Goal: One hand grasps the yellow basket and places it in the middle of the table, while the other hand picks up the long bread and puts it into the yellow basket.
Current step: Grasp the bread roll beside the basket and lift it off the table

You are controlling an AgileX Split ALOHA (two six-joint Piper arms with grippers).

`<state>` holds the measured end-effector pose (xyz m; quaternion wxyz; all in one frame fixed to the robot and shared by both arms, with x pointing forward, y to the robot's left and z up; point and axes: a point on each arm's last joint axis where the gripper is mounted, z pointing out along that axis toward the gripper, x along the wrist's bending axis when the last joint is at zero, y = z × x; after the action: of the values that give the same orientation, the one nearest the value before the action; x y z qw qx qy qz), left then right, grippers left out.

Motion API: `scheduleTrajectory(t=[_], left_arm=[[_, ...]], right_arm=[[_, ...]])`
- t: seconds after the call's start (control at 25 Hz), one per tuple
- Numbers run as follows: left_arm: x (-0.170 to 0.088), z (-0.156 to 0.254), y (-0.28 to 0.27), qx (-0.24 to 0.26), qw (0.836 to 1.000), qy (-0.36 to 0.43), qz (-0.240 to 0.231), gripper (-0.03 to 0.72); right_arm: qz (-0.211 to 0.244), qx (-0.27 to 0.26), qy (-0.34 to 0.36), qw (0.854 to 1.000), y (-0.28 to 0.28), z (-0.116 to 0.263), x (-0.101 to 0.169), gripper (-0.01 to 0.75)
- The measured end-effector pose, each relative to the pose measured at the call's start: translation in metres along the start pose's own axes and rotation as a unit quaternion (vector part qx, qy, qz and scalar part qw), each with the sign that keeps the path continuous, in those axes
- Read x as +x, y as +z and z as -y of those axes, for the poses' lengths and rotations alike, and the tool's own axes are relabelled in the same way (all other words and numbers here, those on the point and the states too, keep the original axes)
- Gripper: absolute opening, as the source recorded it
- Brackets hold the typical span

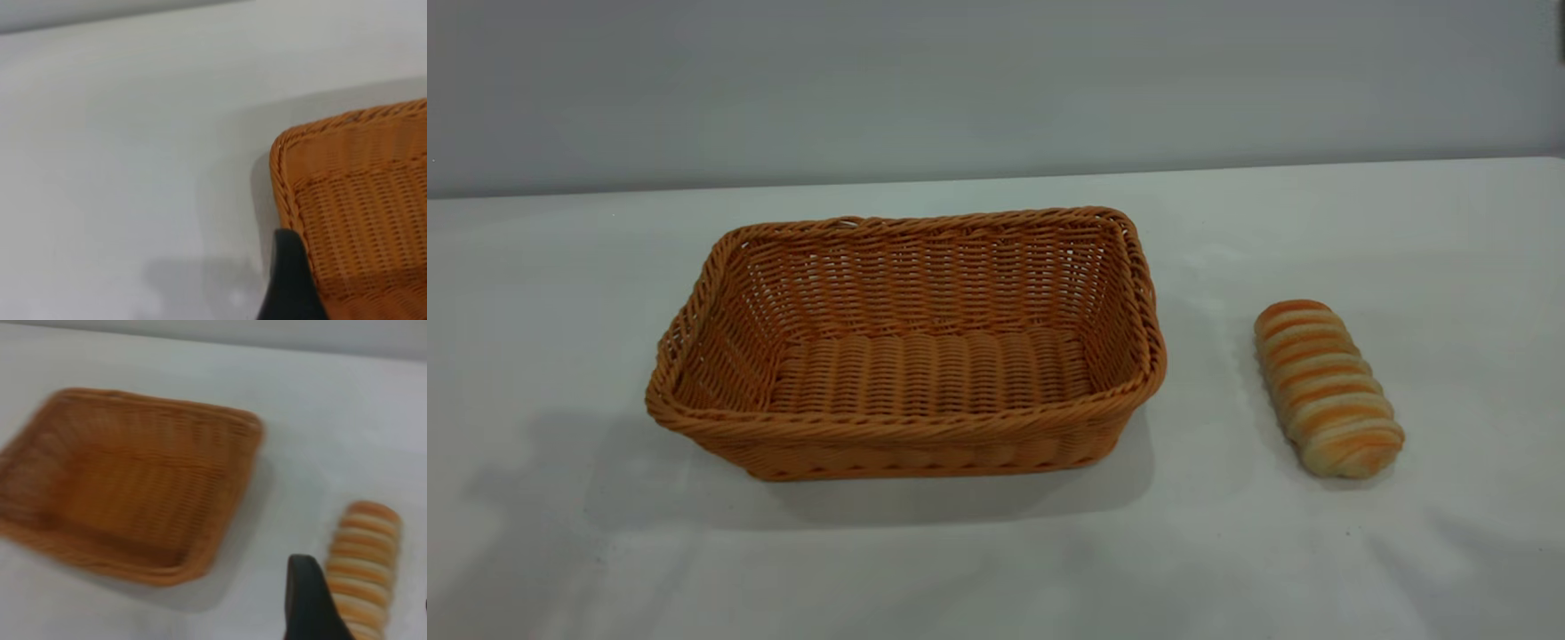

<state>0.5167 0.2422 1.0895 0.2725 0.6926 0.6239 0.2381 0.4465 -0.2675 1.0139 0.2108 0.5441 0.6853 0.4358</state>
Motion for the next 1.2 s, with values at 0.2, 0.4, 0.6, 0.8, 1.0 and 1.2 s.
scheduleTrajectory(t=[0.2, 0.4, 0.6, 0.8, 1.0, 1.2], left_arm=[[0.001, -0.001, -0.012, -0.017, 1.000, -0.001, 0.001, 0.553], [0.002, 0.002, -0.012, 0.001, 1.000, -0.001, -0.002, 0.553], [0.002, 0.006, -0.012, 0.022, 1.000, -0.001, -0.007, 0.553], [0.003, 0.007, -0.012, 0.031, 0.999, -0.001, -0.008, 0.553], [0.003, 0.008, -0.012, 0.034, 0.999, -0.001, -0.009, 0.553], [0.003, 0.010, -0.011, 0.039, 0.999, -0.001, -0.010, 0.553]], right_arm=[[0.032, 0.076, -0.004, 0.997, 0.059, 0.026, -0.030, 0.462], [-0.003, 0.127, -0.002, 0.992, 0.110, 0.038, -0.045, 0.463], [-0.008, 0.161, 0.003, 0.987, 0.145, 0.049, -0.059, 0.463], [-0.005, 0.185, 0.001, 0.983, 0.176, 0.061, -0.072, 0.463], [0.000, 0.209, 0.006, 0.978, 0.202, 0.075, -0.084, 0.463], [-0.001, 0.233, 0.018, 0.972, 0.221, 0.095, -0.091, 0.458]])
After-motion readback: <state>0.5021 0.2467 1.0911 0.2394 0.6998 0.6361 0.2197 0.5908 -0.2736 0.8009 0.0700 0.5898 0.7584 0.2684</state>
